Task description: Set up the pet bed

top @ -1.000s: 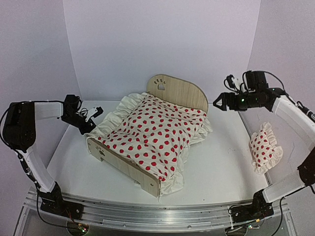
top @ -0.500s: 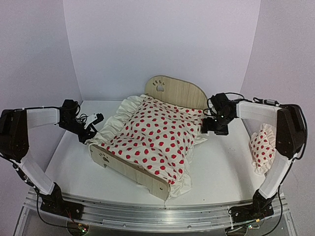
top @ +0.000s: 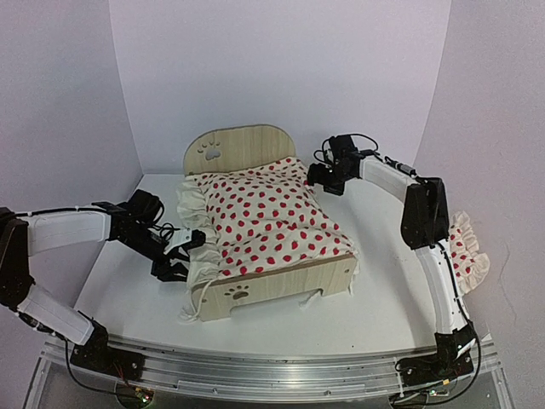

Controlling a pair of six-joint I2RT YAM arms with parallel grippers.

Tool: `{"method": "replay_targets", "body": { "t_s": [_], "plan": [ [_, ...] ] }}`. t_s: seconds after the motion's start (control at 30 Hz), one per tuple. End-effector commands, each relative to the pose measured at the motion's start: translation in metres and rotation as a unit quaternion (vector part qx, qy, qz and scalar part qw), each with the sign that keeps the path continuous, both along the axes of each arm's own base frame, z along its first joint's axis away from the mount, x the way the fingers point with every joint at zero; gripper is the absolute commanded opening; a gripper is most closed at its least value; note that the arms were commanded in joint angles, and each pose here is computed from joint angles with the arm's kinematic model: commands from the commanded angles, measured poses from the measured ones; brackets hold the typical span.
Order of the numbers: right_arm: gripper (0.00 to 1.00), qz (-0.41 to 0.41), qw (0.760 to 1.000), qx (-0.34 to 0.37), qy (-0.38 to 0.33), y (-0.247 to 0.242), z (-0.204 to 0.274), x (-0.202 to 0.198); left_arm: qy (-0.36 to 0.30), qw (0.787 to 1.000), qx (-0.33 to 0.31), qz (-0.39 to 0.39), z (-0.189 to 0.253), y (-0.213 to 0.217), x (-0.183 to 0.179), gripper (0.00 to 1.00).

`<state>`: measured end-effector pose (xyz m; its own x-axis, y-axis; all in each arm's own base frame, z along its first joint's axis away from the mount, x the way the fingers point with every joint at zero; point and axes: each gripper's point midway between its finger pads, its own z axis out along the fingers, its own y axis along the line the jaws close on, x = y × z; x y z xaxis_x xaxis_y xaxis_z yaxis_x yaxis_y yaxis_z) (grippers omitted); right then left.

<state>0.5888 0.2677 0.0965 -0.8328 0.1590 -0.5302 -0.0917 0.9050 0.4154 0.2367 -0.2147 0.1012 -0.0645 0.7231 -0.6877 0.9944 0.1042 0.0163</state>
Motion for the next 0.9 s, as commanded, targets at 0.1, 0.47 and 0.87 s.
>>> {"method": "replay_targets", "body": {
  "t_s": [0.1, 0.47, 0.87],
  "plan": [
    [0.86, 0.039, 0.996, 0.021, -0.073, 0.018, 0.084, -0.022, -0.021, 0.990, -0.108, -0.083, 0.064, -0.093, -0.007, 0.63],
    [0.87, -0.101, 0.987, -0.112, -0.061, -0.153, 0.158, -0.124, -0.102, 0.973, -0.195, 0.067, 0.194, -0.022, 0.078, 0.76],
    [0.78, -0.155, 0.983, -0.050, 0.089, -0.141, 0.118, -0.229, -0.283, 0.898, -0.049, 0.333, 0.213, 0.058, 0.317, 0.91]
  ]
}}
